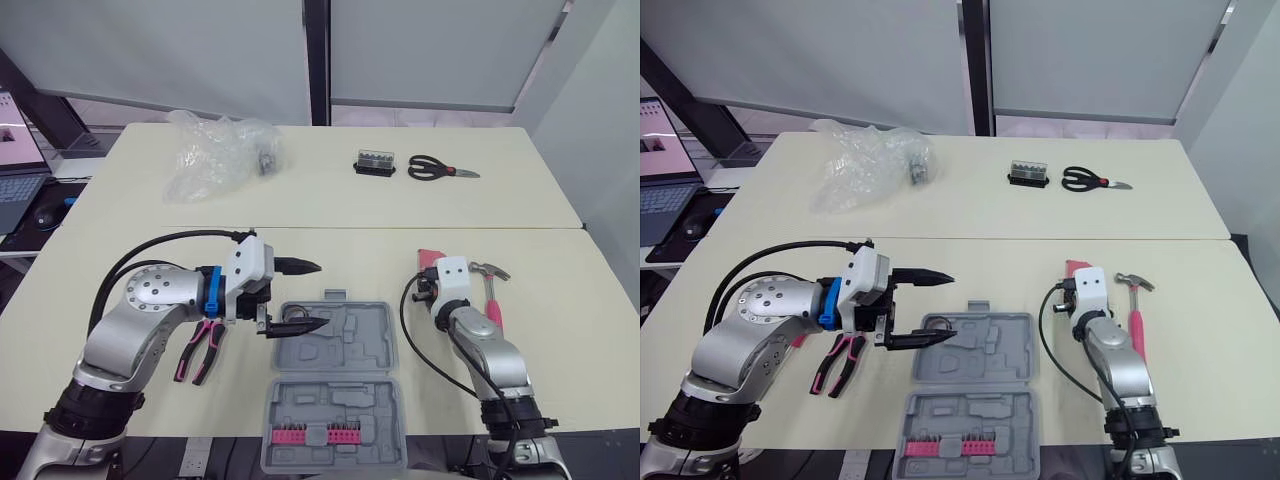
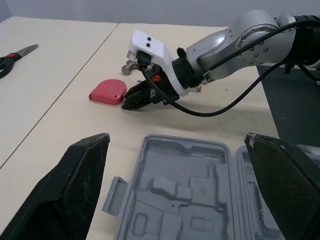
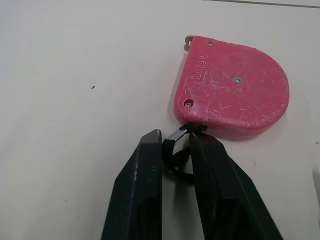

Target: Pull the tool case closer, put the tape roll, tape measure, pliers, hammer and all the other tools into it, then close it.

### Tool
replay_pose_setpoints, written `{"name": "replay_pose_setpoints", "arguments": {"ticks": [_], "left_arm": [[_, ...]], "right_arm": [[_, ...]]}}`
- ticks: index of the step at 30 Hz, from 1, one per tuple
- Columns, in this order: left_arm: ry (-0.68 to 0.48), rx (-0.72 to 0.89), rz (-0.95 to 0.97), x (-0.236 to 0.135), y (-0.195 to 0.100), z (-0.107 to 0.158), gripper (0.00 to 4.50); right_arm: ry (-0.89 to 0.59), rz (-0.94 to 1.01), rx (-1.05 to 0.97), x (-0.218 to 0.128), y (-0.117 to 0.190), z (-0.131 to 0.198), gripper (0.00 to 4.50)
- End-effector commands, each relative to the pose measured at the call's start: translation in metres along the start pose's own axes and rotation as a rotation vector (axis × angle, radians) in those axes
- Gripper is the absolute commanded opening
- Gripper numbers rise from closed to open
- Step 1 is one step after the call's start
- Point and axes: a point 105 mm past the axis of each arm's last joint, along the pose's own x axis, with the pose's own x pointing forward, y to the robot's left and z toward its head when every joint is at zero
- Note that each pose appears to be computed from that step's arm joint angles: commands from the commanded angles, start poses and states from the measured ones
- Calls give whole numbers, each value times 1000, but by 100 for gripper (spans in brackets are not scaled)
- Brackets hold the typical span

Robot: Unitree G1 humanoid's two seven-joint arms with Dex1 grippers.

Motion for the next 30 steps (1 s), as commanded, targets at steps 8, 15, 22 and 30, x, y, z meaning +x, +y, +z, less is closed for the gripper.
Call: {"name": "replay_pose_setpoints", "arguments": {"ticks": [8, 15, 22, 30], "left_arm": [[26, 29, -5, -2, -5, -5, 450], [37, 25, -12, -2, -11, -11, 450], [32, 26, -18, 1, -12, -12, 450], [17, 24, -24, 3, -14, -9, 450]], "right_arm": [[-16, 7, -17, -9, -13, 4, 3], [19, 73, -50, -27, -13, -5, 3], [-13, 66, -165, -28, -11, -3, 139], [-46, 38, -171, -22, -12, 1, 152]]}}
